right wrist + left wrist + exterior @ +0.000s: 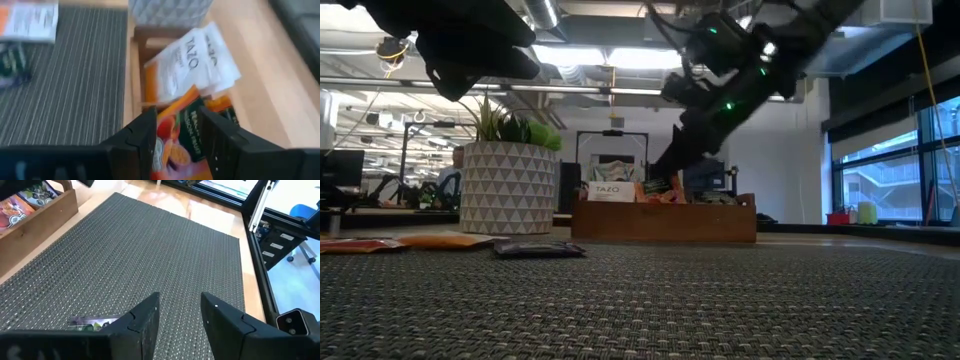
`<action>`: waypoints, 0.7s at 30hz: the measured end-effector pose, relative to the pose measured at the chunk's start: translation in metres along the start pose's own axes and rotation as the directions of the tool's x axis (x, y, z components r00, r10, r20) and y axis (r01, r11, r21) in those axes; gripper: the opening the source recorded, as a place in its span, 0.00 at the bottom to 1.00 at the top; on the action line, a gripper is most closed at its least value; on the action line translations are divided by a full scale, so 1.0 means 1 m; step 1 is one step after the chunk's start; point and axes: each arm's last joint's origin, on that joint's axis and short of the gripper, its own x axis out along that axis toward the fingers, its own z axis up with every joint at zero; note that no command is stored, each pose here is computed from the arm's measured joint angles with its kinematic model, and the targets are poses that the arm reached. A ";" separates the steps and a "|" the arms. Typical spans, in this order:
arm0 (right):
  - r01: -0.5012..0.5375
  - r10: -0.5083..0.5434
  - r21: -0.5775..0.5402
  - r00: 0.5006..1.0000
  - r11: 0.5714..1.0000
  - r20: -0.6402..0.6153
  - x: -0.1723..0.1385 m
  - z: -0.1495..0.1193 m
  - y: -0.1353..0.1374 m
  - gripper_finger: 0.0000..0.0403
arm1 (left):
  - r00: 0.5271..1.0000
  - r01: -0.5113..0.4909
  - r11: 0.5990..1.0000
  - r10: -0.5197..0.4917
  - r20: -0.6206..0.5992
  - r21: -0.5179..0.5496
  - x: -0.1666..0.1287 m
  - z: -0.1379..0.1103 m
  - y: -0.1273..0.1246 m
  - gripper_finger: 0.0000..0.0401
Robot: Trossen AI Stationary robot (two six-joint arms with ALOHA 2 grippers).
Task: Pick & Place Tea
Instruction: Put the orange tea bag into the middle section of the wooden organizer
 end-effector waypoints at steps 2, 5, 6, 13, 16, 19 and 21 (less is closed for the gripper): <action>0.005 -0.005 -0.010 0.999 1.000 -0.049 -0.003 0.011 -0.002 0.36 | 1.000 -0.003 1.000 0.003 0.000 0.001 0.000 0.000 0.001 0.35; 0.067 -0.068 -0.035 0.996 0.997 -0.052 -0.006 0.024 -0.007 0.36 | 1.000 -0.005 1.000 0.005 0.000 0.002 0.000 0.000 0.001 0.35; 0.084 -0.086 -0.057 0.995 0.995 -0.042 -0.007 0.028 -0.008 0.36 | 1.000 -0.005 1.000 0.005 0.000 0.002 0.000 0.000 0.001 0.35; 0.165 -0.172 -0.100 0.983 0.981 -0.068 -0.007 0.024 -0.016 0.36 | 1.000 -0.006 1.000 0.006 -0.002 0.004 0.000 0.000 0.001 0.35; 0.173 -0.183 -0.112 0.980 0.979 -0.080 -0.006 0.020 -0.019 0.36 | 1.000 0.000 1.000 0.000 -0.007 0.004 0.000 0.000 0.001 0.35; 0.197 -0.207 -0.113 0.975 0.974 -0.084 -0.006 0.020 -0.022 0.36 | 1.000 0.001 1.000 -0.001 -0.008 0.005 0.000 0.000 0.001 0.35; 0.212 -0.222 -0.113 0.971 0.971 -0.086 -0.006 0.020 -0.022 0.36 | 1.000 0.001 1.000 -0.001 -0.009 0.006 0.000 0.000 0.001 0.35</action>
